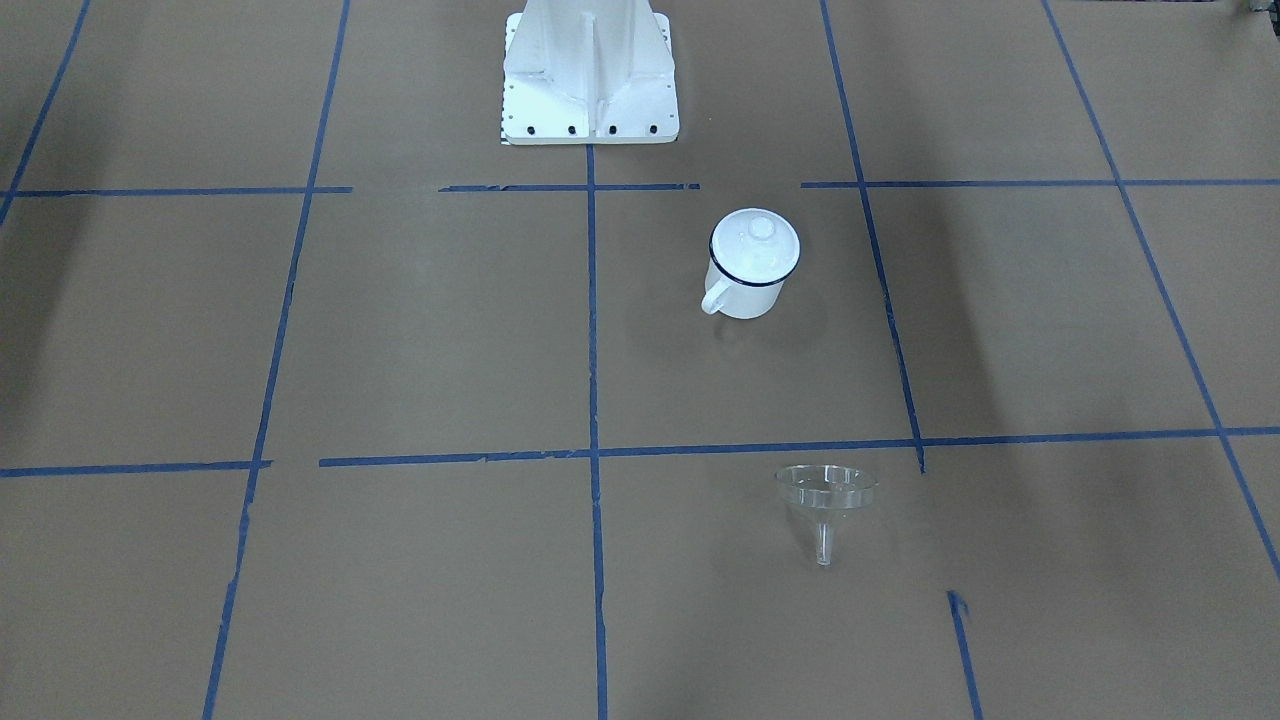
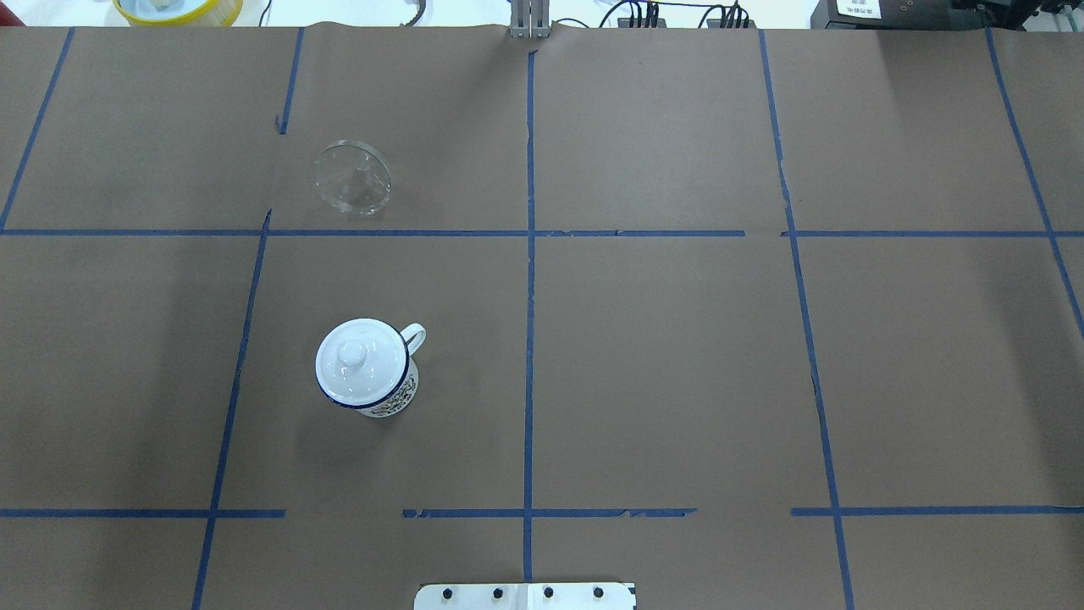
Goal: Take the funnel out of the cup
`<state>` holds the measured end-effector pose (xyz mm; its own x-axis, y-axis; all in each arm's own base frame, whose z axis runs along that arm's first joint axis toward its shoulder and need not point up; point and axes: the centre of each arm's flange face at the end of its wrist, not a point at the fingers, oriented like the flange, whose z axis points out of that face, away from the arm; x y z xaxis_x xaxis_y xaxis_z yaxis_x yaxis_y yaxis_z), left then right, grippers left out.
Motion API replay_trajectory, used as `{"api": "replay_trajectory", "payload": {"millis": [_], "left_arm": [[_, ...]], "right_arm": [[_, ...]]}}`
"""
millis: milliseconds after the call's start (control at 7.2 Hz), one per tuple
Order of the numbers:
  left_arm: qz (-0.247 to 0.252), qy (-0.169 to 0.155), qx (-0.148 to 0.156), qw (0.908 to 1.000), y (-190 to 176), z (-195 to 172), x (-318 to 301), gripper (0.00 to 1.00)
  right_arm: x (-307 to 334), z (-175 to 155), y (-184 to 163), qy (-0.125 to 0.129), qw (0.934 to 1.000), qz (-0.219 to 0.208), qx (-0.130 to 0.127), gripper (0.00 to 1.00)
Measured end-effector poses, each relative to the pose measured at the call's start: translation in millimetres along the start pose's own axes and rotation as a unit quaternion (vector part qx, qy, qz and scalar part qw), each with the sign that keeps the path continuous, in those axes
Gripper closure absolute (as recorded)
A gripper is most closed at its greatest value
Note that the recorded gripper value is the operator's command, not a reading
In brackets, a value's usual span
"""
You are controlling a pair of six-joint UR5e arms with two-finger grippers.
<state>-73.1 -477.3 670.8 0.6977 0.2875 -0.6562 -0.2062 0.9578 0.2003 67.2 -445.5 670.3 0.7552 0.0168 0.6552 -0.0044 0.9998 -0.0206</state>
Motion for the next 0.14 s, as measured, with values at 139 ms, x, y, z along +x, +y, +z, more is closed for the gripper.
{"api": "replay_trajectory", "payload": {"millis": [139], "left_arm": [[0.000, -0.001, 0.000, 1.0000, -0.8, -0.7, 0.1, 0.00]], "right_arm": [[-0.1, -0.1, 0.0, 0.000, 1.0000, 0.000, 0.000, 0.00]]}}
